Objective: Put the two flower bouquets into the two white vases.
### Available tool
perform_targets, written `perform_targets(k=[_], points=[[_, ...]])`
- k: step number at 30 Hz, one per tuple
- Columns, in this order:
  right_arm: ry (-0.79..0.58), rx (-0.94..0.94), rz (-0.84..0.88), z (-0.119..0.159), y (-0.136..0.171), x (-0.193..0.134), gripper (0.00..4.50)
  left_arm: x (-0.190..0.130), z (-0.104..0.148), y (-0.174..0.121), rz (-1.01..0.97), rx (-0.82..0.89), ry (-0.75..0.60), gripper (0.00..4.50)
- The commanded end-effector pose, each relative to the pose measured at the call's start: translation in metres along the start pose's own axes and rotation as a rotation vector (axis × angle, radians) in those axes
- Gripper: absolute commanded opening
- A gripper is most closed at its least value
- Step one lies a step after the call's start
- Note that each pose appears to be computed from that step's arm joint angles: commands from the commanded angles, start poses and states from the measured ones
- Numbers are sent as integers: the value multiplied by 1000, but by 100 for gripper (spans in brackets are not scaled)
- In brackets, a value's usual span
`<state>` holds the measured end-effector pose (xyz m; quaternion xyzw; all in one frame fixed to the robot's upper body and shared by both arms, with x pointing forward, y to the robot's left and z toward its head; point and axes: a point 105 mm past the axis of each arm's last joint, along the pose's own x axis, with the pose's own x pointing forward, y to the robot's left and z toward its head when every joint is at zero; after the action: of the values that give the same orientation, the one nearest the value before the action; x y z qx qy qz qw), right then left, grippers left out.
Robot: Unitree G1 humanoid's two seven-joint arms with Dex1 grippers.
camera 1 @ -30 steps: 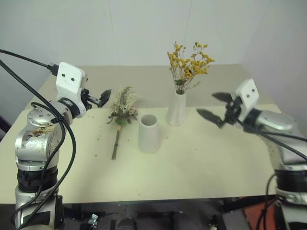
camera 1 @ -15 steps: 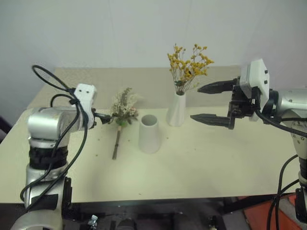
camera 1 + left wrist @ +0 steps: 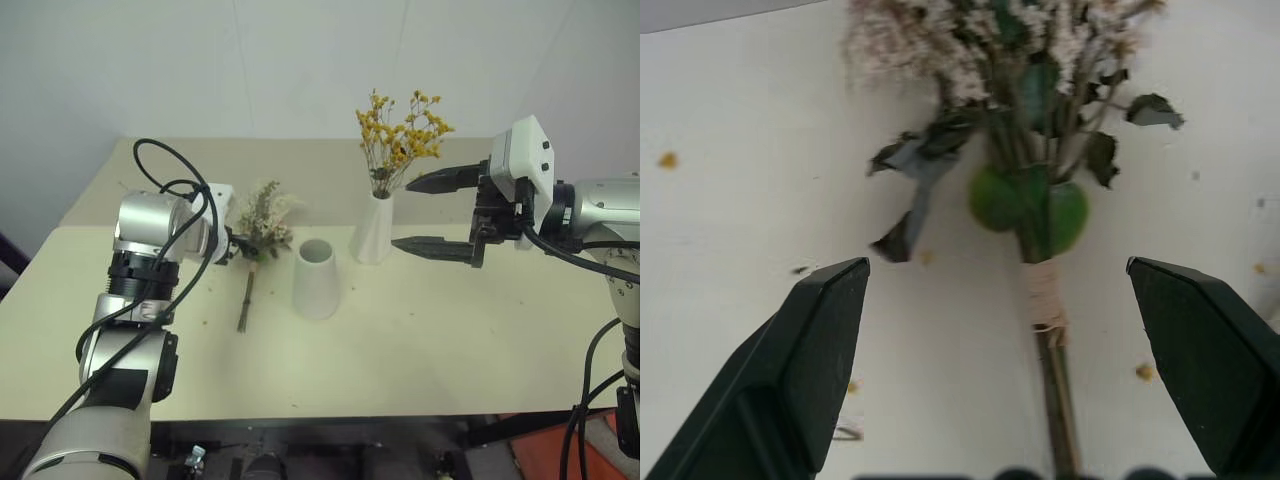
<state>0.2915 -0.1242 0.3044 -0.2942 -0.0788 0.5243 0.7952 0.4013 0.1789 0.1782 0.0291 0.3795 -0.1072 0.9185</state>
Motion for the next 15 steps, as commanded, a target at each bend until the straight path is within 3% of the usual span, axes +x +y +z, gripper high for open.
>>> perform_targets(k=[1, 14, 15], points=[[-13, -43, -46, 9, -3, -6, 448, -3, 7, 0, 11, -22, -1, 450], [-25, -31, -62, 6, -3, -2, 448, 15, 15, -9, -52, -46, 48, 450], [-23, -31, -63, 6, -3, -2, 450, 16, 15, -11, -65, -39, 52, 432]])
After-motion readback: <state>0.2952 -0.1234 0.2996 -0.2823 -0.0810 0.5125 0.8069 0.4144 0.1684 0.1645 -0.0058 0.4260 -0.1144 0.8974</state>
